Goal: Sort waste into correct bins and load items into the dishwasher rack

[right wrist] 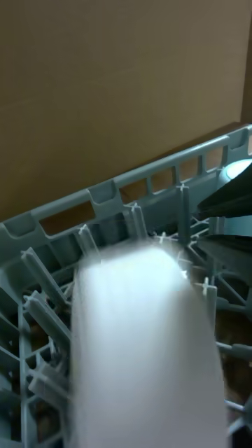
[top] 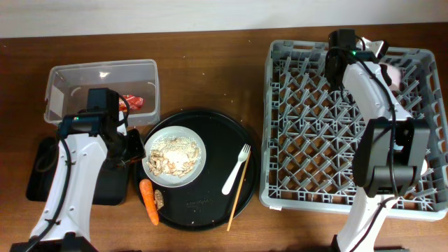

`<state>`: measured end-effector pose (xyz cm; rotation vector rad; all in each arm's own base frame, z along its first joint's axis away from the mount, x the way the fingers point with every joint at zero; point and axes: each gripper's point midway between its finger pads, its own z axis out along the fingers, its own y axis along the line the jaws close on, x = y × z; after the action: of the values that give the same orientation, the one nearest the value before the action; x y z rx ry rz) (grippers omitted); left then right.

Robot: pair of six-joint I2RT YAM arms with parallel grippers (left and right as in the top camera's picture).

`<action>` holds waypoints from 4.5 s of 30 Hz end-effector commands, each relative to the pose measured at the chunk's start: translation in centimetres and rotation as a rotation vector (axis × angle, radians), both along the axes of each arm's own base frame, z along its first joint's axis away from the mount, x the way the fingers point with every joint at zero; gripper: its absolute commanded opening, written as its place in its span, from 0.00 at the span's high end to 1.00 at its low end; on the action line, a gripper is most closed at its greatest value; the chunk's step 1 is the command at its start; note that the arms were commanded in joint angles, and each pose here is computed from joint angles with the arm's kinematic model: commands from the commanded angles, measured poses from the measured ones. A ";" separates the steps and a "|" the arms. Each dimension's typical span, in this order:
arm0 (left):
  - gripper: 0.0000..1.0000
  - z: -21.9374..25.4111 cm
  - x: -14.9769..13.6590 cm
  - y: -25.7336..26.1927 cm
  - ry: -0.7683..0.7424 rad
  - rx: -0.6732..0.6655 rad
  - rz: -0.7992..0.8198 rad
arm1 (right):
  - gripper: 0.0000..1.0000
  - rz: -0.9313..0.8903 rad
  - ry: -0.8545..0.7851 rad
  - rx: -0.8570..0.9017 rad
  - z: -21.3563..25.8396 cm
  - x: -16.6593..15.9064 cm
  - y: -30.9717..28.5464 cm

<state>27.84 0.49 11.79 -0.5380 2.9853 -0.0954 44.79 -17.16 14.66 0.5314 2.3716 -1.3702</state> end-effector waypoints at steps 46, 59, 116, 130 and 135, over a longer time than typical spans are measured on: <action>0.41 0.5 0.2 -3.8 -0.030 0.041 -0.194 | 0.01 0.605 0.299 1.237 6.2 -16.8 34.9; 0.38 0.3 -1.1 3.2 0.026 0.046 0.069 | 0.01 0.374 0.355 1.143 -3.9 -17.0 43.9; 0.38 0.2 -1.2 3.2 0.030 0.045 0.069 | 0.96 0.285 0.338 1.130 -12.6 -16.3 43.1; 0.38 0.2 -1.2 3.2 0.030 0.045 0.069 | 0.96 0.355 0.129 1.005 0.2 -12.3 33.8; 0.38 0.2 -1.2 3.2 0.030 0.045 0.069 | 0.96 0.227 0.167 0.965 -1.1 -13.0 29.6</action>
<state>26.67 3.51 11.68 -0.6358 2.9998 -0.0238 31.96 14.26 14.13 0.3276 3.0102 -0.0204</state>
